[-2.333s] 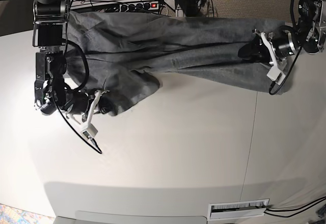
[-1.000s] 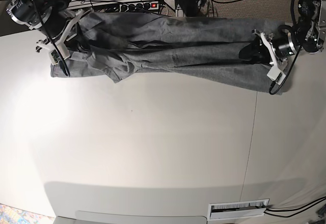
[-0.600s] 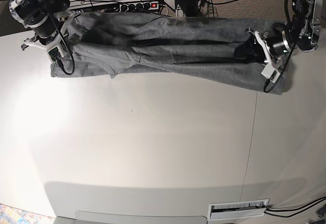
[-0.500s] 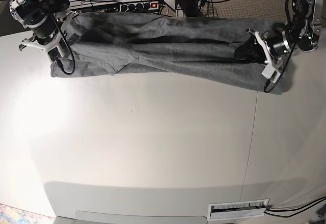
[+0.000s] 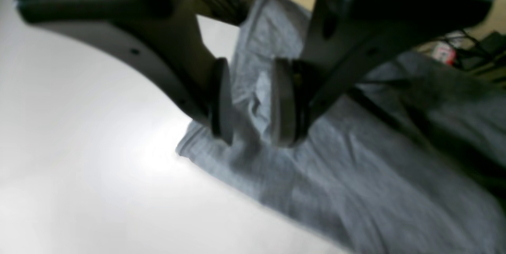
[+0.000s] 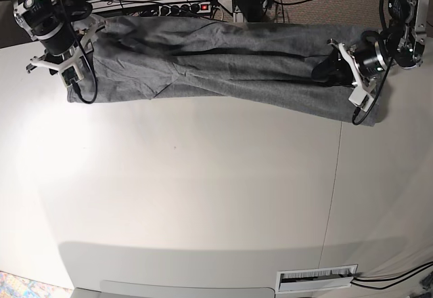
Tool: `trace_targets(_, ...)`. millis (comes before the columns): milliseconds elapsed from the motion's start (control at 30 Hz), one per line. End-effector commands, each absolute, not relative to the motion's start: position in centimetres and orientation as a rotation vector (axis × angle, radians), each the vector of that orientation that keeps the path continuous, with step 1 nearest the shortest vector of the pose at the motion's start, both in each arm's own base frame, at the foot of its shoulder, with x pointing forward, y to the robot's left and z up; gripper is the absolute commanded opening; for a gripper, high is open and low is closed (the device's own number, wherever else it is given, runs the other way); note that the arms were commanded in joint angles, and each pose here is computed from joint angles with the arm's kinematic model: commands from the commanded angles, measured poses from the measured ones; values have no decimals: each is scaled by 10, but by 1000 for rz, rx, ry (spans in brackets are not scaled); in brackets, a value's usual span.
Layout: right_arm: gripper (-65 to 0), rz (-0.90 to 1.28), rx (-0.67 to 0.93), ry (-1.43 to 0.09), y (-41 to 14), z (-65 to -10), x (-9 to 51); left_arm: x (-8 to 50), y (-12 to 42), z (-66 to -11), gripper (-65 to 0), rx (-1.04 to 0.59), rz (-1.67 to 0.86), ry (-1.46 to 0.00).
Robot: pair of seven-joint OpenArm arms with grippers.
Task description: Fold the T-shirt properly
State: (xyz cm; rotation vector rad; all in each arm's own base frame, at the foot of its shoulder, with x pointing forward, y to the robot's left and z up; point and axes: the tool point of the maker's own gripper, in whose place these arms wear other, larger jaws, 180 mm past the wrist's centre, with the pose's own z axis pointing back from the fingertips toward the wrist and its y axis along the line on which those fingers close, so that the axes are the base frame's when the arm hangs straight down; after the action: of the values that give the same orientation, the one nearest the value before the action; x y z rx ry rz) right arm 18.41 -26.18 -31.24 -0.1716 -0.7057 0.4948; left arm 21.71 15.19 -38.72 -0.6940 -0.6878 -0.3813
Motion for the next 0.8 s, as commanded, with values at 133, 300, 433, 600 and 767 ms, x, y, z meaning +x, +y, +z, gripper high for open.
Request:
trace_targets(133,-650,429,-124,-687,-276,-335,179,225,156,-377,-538,-685,-399,-729)
trace_targets(300,-650,373,-76,-719,-282,-350,183,227,158,-378,-601,-668,-408,-740)
trace_targets(433,-650,304,-55,-742,-294,-363,197,234,162,-377,-601,-620,-436,-790)
trace_targets(600,-650,221,-35,-753,-308,-377,219,240,167,-376,-601,-561,-481,-840)
trace_targets(767,-650,197,-11,-775,-308,-381,240,241,172,-381,-601,-516,-498,-828)
